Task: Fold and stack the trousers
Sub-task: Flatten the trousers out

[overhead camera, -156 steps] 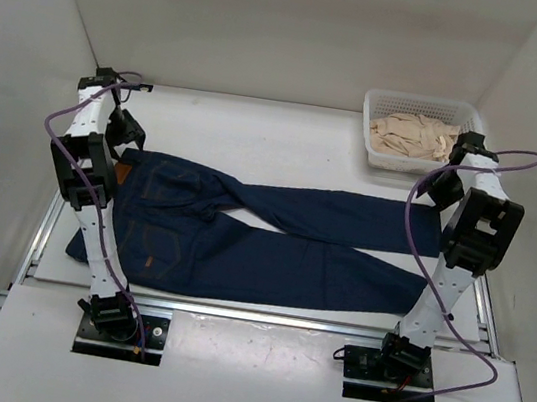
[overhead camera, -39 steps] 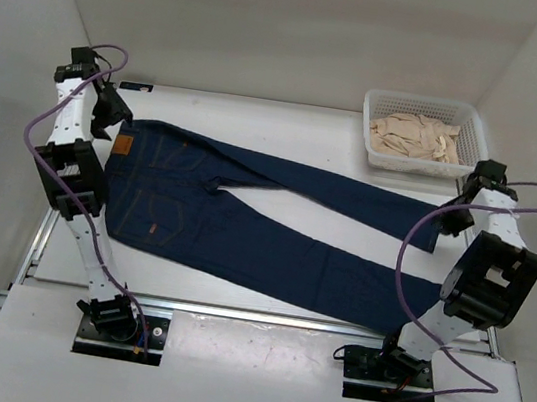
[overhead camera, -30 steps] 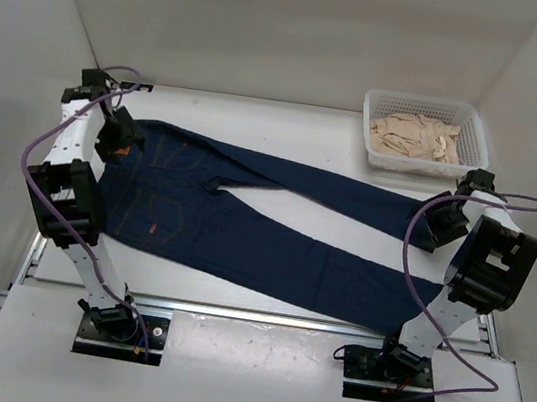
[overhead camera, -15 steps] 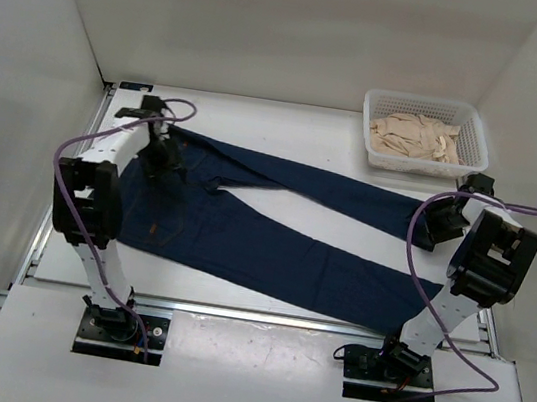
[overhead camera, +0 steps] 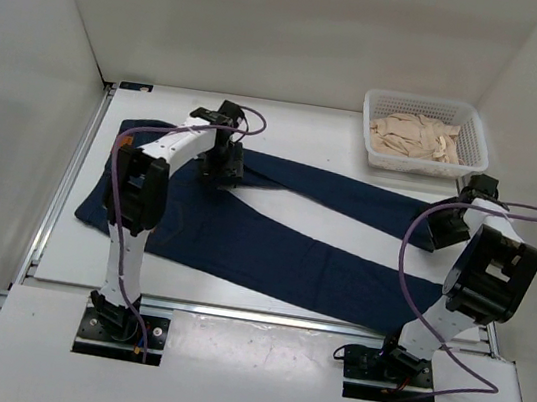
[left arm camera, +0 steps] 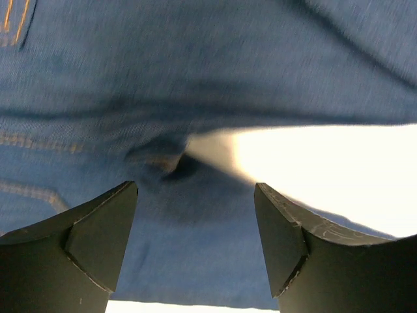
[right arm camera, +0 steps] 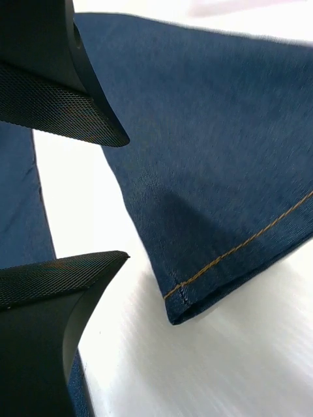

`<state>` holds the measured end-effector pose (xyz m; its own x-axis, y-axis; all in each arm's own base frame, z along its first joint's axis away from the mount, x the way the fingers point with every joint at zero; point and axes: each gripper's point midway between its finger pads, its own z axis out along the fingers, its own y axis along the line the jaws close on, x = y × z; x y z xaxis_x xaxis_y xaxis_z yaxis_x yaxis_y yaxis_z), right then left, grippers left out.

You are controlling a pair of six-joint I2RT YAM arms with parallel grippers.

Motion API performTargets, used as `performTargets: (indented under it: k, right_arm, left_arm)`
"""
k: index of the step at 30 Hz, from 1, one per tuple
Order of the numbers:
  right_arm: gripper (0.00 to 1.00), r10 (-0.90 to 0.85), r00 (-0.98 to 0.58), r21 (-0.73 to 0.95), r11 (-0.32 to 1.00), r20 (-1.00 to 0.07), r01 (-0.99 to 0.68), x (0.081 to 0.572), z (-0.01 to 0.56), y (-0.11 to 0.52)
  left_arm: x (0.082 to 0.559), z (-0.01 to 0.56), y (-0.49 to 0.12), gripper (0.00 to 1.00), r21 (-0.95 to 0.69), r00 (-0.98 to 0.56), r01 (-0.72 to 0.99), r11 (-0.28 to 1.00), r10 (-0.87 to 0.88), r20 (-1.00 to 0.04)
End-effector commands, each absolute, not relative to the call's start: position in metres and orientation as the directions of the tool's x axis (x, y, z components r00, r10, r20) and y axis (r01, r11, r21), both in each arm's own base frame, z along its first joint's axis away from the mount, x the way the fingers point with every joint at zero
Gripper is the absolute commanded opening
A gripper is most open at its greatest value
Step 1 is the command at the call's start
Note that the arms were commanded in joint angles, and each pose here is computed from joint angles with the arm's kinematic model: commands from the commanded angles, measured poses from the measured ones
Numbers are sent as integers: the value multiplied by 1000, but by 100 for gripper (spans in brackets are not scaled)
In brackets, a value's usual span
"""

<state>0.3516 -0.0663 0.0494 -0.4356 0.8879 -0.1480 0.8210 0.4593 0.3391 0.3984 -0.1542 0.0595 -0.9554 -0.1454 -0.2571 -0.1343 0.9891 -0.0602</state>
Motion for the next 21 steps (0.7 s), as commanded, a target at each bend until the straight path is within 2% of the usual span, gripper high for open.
performTargets:
  k: [1, 7, 11, 12, 14, 15, 21]
  right_arm:
    - [70, 886, -456, 335, 455, -83, 825, 344, 36, -56]
    - [67, 897, -438, 320, 432, -56, 843, 351, 14, -58]
    - [49, 895, -440, 287, 440, -70, 851, 354, 6, -62]
    - [29, 895, -439, 295, 441, -79, 847, 358, 9, -63]
    - [8, 896, -436, 286, 442, -88, 850, 358, 8, -66]
    - [0, 896, -432, 289, 444, -108, 848, 359, 14, -68]
    - [0, 879, -411, 294, 470, -240, 832, 349, 62, -81]
  left_arm:
    - [424, 78, -151, 84, -7, -913, -188, 982, -178, -367]
    - [435, 46, -162, 84, 5, -930, -175, 985, -163, -330]
    - [429, 28, -167, 69, -4, -949, -147, 989, -142, -282]
    - [428, 23, -168, 44, -5, -953, -145, 989, -141, -268]
    - [425, 20, -167, 11, 0, -956, -145, 989, -140, -259]
    - [422, 17, -165, 11, 8, -960, -136, 991, -130, -250]
    - [398, 28, -155, 10, 38, -961, -132, 991, -119, -249]
